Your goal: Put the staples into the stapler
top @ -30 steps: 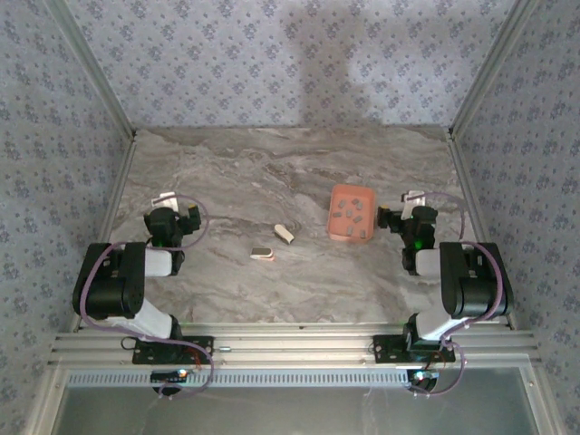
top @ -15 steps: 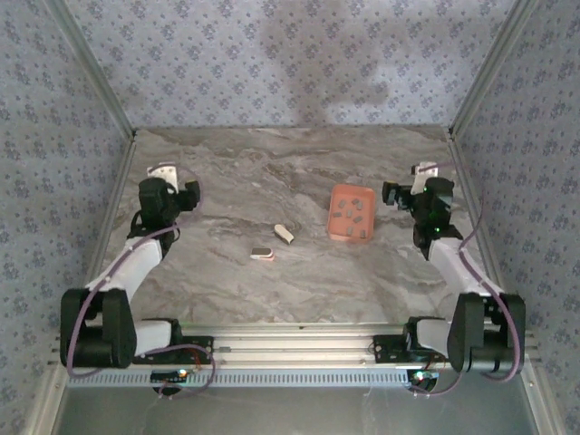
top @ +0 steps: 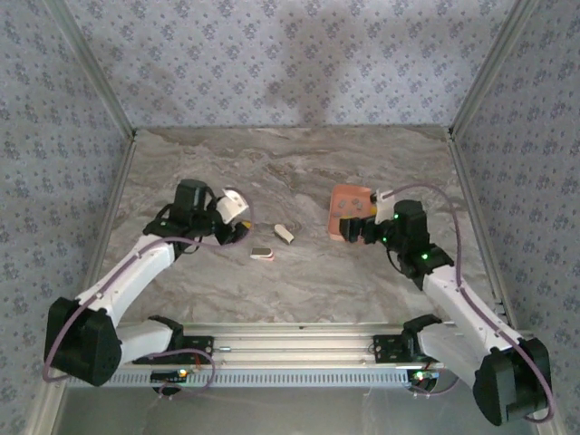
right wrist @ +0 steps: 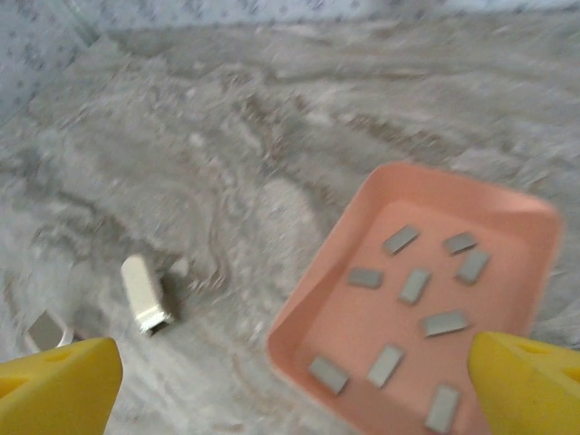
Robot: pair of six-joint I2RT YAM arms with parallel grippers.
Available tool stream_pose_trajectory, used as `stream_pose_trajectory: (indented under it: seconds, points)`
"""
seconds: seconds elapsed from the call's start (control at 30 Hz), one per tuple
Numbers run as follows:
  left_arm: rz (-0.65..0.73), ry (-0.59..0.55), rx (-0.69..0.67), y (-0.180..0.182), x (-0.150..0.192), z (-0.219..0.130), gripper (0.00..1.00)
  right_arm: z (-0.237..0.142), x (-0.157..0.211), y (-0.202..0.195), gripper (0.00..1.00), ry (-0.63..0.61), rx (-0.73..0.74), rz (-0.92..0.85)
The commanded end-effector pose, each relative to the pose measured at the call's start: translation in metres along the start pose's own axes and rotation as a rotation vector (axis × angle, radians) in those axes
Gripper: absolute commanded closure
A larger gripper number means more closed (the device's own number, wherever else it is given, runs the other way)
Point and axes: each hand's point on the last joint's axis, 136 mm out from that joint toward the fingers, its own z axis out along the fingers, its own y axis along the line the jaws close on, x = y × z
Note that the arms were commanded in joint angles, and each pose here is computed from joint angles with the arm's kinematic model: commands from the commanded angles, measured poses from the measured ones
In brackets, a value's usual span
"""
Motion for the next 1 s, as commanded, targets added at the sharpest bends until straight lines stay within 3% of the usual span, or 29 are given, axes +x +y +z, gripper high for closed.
stream_pose_trajectory:
  seconds: [0.0,0.1,0.3,0.53,0.97]
  points:
    - [0.232,0.115,0.195,-0.038,0.015,0.006,0.41,-0.001,-0.006,0.009,0.0,-0.051,-0.005,-0.017]
    - [0.318,0.194,0.249,-0.051,0.02,0.02,0.4,0.001,-0.001,0.012,0.0,-0.04,-0.009,-0.034]
    - [0.413,0.202,0.258,-0.048,0.004,0.055,0.38,0.002,0.008,0.017,0.0,-0.02,-0.035,-0.04]
    - [0.26,0.179,0.318,-0.039,-0.002,0.062,0.4,0.013,0.015,0.045,0.0,0.058,-0.042,-0.201]
    - [0.013,0.091,0.102,0.007,0.027,0.011,0.41,0.095,0.028,0.101,0.02,0.326,-0.043,-0.294]
